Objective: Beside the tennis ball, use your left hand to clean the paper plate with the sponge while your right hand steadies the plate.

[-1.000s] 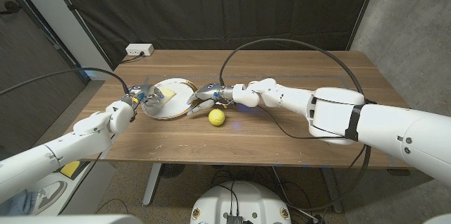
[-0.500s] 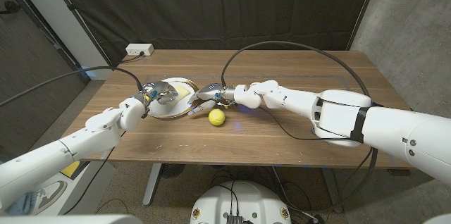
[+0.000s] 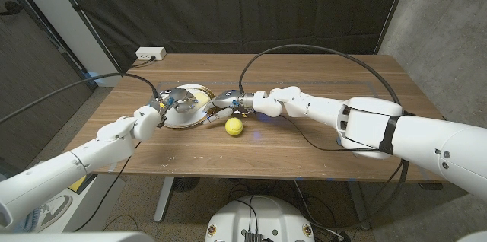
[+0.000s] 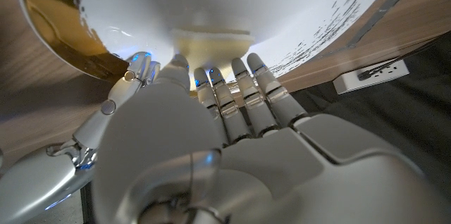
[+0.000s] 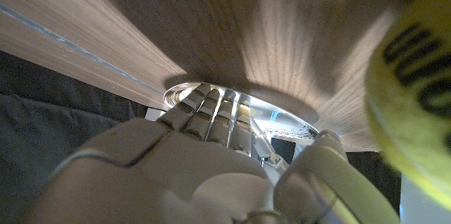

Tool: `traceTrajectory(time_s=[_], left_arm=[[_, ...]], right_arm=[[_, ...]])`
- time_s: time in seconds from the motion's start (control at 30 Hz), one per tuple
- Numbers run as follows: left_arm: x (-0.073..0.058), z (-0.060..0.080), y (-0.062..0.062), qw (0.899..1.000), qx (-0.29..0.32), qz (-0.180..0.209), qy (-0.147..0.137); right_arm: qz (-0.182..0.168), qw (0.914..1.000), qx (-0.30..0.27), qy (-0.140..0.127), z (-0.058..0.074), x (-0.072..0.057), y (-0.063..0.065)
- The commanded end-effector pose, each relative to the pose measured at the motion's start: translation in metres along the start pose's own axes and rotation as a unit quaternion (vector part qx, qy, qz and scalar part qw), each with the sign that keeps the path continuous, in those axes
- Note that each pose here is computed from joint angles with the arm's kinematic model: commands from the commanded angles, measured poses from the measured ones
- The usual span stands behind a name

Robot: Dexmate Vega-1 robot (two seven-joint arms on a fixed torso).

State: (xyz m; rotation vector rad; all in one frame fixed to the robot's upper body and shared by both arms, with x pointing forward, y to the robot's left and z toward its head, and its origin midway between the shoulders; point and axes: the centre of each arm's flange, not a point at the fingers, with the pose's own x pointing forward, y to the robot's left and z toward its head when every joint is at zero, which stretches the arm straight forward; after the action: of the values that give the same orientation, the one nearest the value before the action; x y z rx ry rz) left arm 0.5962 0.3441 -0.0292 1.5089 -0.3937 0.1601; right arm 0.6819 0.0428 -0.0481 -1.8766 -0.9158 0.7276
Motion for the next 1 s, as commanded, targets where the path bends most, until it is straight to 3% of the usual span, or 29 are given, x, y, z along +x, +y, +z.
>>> traceTrajectory(time_s=[0.03,0.27,0.67,0.8,1.0], left_arm=[[-0.025,-0.032,-0.011,0.998,-0.021,-0.016,0.061],[-0.031,-0.045,-0.022,0.996,-0.007,-0.027,0.087],[-0.036,-0.060,-0.023,0.994,0.003,-0.035,0.107],[-0.027,-0.054,-0.021,0.995,0.000,-0.029,0.095],[-0.006,-0.031,-0.017,0.998,0.004,-0.022,0.055]], right_arm=[[0.027,0.9996,-0.003,0.006,-0.003,0.002,0.005],[0.032,0.9995,-0.003,0.006,-0.001,0.004,0.006],[0.033,0.9994,0.001,0.010,-0.002,0.005,0.007],[0.034,0.9994,0.002,0.009,-0.002,0.003,0.007],[0.036,0.9993,0.005,0.006,-0.003,0.001,0.009]])
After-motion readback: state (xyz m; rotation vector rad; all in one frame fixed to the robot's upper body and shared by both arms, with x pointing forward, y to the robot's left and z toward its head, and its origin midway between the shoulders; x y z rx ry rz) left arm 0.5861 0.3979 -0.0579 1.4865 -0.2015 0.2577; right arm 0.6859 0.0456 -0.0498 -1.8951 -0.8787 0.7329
